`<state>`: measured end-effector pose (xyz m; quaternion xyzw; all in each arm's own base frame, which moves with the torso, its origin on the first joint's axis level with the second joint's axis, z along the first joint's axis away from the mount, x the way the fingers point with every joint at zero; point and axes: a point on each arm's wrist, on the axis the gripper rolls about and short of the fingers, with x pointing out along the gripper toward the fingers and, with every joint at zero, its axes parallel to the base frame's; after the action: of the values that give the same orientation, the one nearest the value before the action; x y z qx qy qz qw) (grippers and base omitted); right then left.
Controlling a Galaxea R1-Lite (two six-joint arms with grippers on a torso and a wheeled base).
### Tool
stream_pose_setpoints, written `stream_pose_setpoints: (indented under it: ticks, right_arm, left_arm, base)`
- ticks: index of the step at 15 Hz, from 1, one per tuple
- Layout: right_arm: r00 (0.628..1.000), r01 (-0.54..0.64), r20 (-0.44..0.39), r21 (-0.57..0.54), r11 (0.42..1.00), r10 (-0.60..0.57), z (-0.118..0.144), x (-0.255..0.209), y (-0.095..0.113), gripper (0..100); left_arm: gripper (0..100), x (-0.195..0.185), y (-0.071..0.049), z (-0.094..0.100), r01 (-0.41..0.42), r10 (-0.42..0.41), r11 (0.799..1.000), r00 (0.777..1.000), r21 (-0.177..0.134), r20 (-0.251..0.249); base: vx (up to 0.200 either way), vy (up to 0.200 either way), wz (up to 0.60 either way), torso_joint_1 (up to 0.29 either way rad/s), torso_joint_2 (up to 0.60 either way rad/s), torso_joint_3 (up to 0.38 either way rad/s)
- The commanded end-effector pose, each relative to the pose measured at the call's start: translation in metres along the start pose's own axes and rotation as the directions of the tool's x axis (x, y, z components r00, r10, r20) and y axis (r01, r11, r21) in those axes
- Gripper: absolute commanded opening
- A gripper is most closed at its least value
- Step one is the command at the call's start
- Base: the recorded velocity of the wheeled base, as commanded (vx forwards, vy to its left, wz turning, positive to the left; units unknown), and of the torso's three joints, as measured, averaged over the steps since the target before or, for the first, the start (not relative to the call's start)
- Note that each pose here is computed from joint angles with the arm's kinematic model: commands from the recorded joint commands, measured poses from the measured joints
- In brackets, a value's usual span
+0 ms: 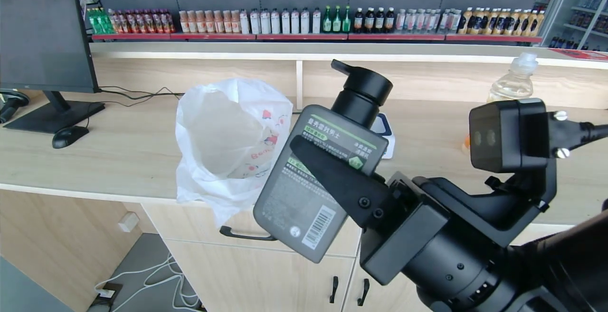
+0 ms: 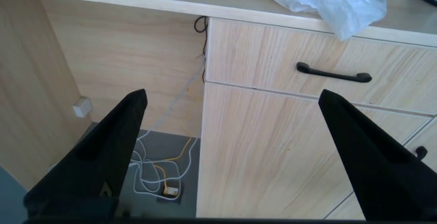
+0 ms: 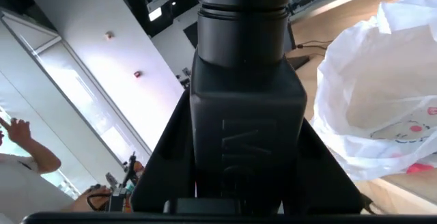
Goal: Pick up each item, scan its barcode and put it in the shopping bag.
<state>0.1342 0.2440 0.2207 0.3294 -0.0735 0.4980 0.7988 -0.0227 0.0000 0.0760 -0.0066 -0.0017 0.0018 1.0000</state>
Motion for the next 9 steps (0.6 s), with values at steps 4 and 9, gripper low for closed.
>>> stream_pose_setpoints:
  ticks: [4, 9]
  right_arm:
    - [0.998, 0.037, -0.050, -0.074, 0.997, -0.041, -0.020, 0.001, -0.006, 0]
    - [0.995, 0.047, -0.074, -0.266, 0.963, -0.069, -0.027, 0.001, -0.015, 0]
  left_arm:
    - [100, 0.000, 0.000, 0.000, -0.001, 0.001, 1.000, 1.000, -0.001, 0.000]
    - [100, 0.000, 0.000, 0.000, -0.001, 0.001, 1.000, 1.000, -0.001, 0.001]
  base:
    - [0.000, 0.000, 0.00, 0.000, 0.00, 0.000]
    - [0.000, 0.000, 0.00, 0.000, 0.00, 0.000]
